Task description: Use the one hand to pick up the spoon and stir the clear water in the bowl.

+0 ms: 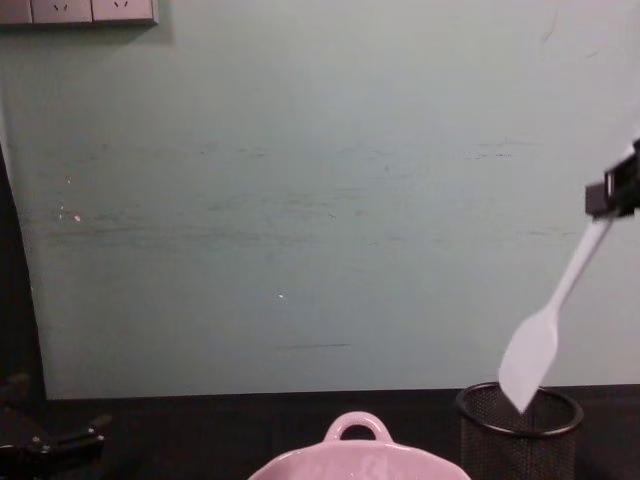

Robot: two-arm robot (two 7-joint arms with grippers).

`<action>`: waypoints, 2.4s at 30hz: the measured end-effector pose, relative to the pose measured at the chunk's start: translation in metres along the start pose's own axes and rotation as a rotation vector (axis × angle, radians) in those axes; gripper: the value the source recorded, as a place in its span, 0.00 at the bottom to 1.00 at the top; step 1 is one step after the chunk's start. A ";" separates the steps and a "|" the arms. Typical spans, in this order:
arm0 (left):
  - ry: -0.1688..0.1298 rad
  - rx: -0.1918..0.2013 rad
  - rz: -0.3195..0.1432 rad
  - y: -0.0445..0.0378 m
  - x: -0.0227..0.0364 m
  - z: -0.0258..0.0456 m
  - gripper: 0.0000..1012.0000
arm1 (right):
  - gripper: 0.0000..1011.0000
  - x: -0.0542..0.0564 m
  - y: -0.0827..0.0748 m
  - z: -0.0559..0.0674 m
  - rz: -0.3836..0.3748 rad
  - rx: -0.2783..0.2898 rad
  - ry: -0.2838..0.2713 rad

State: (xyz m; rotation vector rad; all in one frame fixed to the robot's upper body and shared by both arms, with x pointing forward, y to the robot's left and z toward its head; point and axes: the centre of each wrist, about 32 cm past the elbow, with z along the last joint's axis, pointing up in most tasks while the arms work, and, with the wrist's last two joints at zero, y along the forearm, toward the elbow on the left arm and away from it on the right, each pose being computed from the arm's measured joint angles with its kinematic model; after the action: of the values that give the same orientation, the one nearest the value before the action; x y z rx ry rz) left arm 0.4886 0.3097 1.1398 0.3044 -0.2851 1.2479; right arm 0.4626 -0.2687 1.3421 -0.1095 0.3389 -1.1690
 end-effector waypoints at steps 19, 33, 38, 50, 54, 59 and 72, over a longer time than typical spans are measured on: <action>0.000 0.000 0.000 0.0000 0.0000 0.0000 1.00 | 0.12 0.031 0.039 -0.012 -0.019 -0.120 0.162; 0.000 0.000 0.000 0.0000 0.0000 0.0000 1.00 | 0.12 0.036 0.044 -0.027 -0.024 -0.130 0.222; 0.000 0.000 0.000 0.0000 0.0000 0.0000 1.00 | 0.12 0.036 0.043 -0.034 -0.023 -0.133 0.236; 0.000 0.000 0.000 0.0000 0.0000 0.0000 1.00 | 0.12 0.040 0.048 -0.044 -0.031 -0.151 0.261; 0.000 0.000 0.000 0.0000 0.0000 0.0000 1.00 | 0.12 0.041 0.050 -0.046 -0.035 -0.159 0.267; 0.000 0.000 0.000 0.0000 0.0000 0.0000 1.00 | 0.12 0.042 0.052 -0.047 -0.038 -0.163 0.270; 0.000 0.000 0.000 0.0000 0.0000 0.0000 1.00 | 0.12 0.044 0.054 -0.049 -0.030 -0.166 0.278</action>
State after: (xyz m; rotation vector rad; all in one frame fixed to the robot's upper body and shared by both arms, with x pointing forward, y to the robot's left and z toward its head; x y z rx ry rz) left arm 0.4886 0.3096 1.1398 0.3044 -0.2850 1.2479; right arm 0.5099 -0.2834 1.2733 -0.0970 0.6815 -1.1865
